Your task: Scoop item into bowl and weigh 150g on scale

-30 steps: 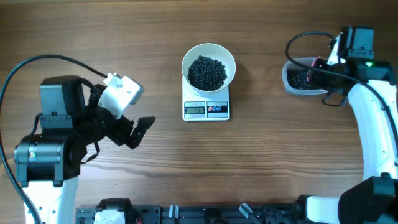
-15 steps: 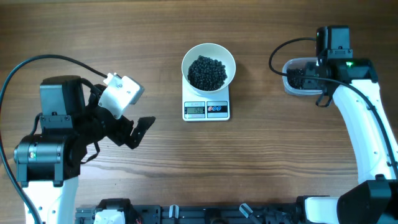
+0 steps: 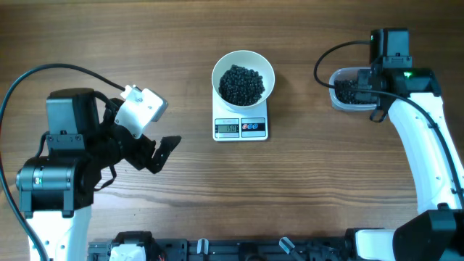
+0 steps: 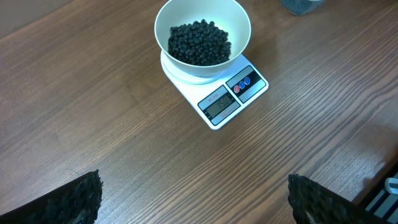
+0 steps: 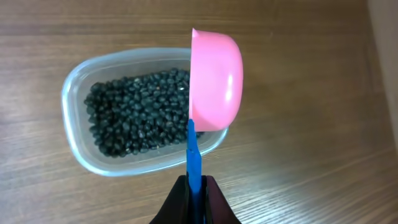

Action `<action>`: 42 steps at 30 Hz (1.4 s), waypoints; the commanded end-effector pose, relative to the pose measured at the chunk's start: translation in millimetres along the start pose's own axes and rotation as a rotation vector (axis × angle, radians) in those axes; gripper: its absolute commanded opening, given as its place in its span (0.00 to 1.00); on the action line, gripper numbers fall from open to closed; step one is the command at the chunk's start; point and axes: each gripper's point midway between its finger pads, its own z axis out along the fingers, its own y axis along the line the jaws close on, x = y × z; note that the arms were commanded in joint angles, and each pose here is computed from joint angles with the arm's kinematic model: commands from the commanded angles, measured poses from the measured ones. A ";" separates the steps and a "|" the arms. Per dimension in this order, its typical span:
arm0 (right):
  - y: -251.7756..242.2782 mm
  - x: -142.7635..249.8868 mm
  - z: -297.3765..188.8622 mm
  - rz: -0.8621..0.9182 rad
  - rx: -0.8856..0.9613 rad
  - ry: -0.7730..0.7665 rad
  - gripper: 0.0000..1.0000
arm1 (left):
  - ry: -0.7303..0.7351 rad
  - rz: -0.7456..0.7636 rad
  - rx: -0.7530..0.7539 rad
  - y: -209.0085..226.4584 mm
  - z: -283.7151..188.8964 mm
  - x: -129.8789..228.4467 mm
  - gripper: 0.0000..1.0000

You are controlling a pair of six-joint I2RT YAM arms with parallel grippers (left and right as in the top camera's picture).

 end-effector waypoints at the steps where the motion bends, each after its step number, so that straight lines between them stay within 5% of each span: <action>1: 0.2 -1.6 -7.4 -0.069 0.002 -0.019 0.04 | -0.021 0.021 0.005 0.1 -3.2 -5.8 1.00; 8: 1.1 -7.3 -9.2 0.151 -0.011 -0.043 0.04 | -0.021 0.021 0.005 0.1 -3.2 -5.8 1.00; 13: 36.4 -8.4 -35.0 0.172 -0.309 -0.061 0.04 | -0.021 0.021 0.005 0.1 -3.2 -5.8 1.00; 19: 28.8 2.9 -98.5 0.300 -0.581 -0.112 0.04 | -0.021 0.021 0.005 0.1 -3.2 -5.8 1.00; 25: -4.2 20.4 -189.7 0.542 -0.625 -0.312 0.04 | -0.021 0.021 0.005 0.1 -3.2 -5.8 1.00; 28: -9.3 52.2 -210.4 0.657 -0.630 -0.283 0.04 | -0.021 0.021 0.005 0.1 -3.2 -5.8 1.00; 33: -18.6 137.5 -201.1 0.849 -0.467 -0.044 0.04 | -0.021 0.021 0.005 0.1 -3.2 -5.8 1.00; 38: 7.8 161.4 -158.0 0.911 -0.506 0.037 0.04 | -0.021 0.021 0.005 0.1 -3.2 -5.8 1.00; 42: 61.5 149.4 -112.3 0.871 -0.758 0.044 0.04 | -0.021 0.021 0.005 0.1 -3.2 -5.8 1.00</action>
